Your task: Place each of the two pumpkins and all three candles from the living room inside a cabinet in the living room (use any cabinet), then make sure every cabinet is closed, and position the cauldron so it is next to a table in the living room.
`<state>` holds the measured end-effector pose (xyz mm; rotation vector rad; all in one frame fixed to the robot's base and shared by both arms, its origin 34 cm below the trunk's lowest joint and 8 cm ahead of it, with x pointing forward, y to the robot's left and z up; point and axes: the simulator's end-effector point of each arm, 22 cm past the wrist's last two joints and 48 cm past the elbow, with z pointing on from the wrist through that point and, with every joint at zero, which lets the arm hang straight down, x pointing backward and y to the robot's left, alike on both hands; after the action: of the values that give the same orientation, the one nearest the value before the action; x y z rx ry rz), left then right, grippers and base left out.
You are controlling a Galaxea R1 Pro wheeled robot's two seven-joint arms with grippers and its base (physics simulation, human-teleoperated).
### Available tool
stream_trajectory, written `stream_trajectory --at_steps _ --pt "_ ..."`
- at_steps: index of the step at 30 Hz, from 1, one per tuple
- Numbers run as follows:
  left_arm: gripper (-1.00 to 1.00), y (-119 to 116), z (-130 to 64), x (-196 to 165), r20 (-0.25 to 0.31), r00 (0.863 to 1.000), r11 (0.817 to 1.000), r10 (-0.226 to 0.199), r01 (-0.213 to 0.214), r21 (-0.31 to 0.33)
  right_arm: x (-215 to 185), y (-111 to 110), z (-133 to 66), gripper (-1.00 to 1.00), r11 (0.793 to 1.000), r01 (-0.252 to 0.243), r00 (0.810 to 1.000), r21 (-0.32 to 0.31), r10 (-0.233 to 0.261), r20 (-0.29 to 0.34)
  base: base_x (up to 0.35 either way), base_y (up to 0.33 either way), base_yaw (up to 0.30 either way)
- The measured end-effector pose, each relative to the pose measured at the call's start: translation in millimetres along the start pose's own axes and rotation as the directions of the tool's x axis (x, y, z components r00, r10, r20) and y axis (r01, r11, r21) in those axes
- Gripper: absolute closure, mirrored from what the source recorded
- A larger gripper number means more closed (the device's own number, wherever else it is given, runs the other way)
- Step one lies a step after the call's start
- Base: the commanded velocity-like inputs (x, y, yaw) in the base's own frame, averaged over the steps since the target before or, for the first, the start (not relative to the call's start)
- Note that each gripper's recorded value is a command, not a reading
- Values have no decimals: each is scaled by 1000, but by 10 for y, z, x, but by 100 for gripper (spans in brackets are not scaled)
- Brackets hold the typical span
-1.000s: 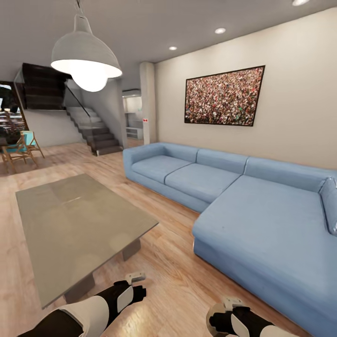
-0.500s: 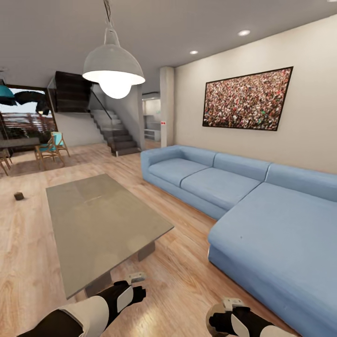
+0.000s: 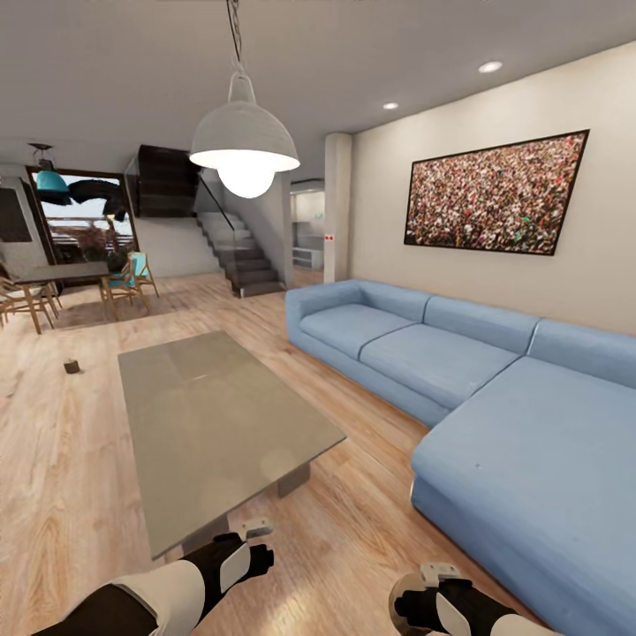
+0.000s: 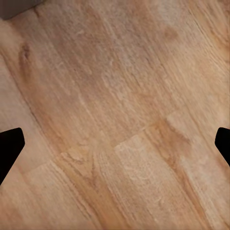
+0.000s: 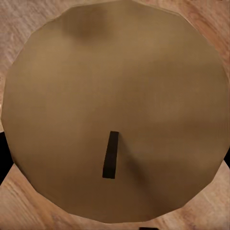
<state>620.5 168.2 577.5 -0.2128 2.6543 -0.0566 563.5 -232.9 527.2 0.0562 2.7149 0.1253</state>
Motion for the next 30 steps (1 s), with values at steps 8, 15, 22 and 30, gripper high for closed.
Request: stream_trajectory --at_steps 8,15,22,30 --pt "-100 -18 -123 -74 0 1000 1000 0 0 1 -69 14 -126 100 1000 2 1000 1 -2 0 0 0 154" --pt "-100 -26 -216 -122 -4 1000 1000 0 0 0 -111 22 -224 100 1000 4 1000 2 -4 -4 0 0 278" --pt "-100 -32 -297 -155 -11 1000 1000 0 0 -1 -135 31 -312 100 1000 4 1000 2 -4 -12 0 0 245" --pt "-100 -37 -382 -184 -20 1000 1000 0 0 -3 -156 45 -405 100 1000 3 1000 0 -3 -22 0 0 212"
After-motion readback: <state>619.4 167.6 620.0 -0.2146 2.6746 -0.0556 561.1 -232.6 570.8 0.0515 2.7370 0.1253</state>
